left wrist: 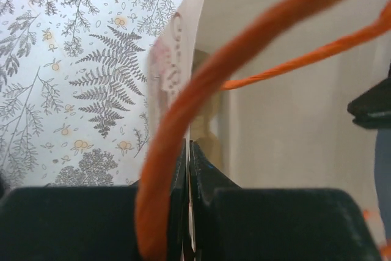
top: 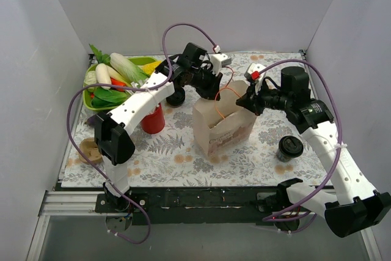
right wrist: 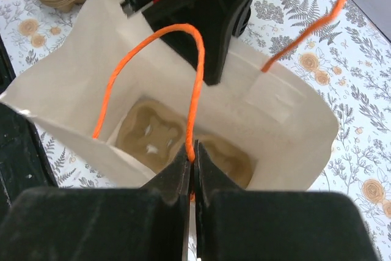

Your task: Pack the takeout coffee

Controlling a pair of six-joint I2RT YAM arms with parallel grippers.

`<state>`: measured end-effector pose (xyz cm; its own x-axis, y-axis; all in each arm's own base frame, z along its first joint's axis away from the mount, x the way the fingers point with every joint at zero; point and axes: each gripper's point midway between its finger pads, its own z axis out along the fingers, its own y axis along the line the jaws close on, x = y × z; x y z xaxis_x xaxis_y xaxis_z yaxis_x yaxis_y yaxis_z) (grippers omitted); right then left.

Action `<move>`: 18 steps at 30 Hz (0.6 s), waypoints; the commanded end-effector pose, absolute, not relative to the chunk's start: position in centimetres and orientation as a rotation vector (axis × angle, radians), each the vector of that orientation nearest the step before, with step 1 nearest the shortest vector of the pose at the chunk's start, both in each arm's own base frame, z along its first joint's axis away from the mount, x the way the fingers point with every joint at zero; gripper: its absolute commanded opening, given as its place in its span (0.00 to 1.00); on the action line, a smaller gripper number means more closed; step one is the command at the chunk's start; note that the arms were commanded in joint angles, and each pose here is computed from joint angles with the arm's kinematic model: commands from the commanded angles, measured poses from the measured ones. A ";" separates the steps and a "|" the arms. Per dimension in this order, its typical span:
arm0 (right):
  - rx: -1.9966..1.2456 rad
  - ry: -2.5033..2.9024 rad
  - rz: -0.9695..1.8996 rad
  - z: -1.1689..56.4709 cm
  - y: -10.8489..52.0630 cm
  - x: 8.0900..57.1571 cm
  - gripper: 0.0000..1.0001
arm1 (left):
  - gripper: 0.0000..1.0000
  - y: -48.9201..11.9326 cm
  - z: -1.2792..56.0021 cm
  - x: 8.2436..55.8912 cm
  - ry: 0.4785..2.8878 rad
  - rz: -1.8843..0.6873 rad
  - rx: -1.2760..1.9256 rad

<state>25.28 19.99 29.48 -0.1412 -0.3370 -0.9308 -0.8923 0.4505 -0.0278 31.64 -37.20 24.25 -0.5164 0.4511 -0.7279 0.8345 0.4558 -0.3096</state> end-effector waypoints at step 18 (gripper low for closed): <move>-1.170 1.690 0.280 32.8 13.4 21.9 0.74 | 0.00 -33.3 30.5 37.0 1.496 -0.314 1.347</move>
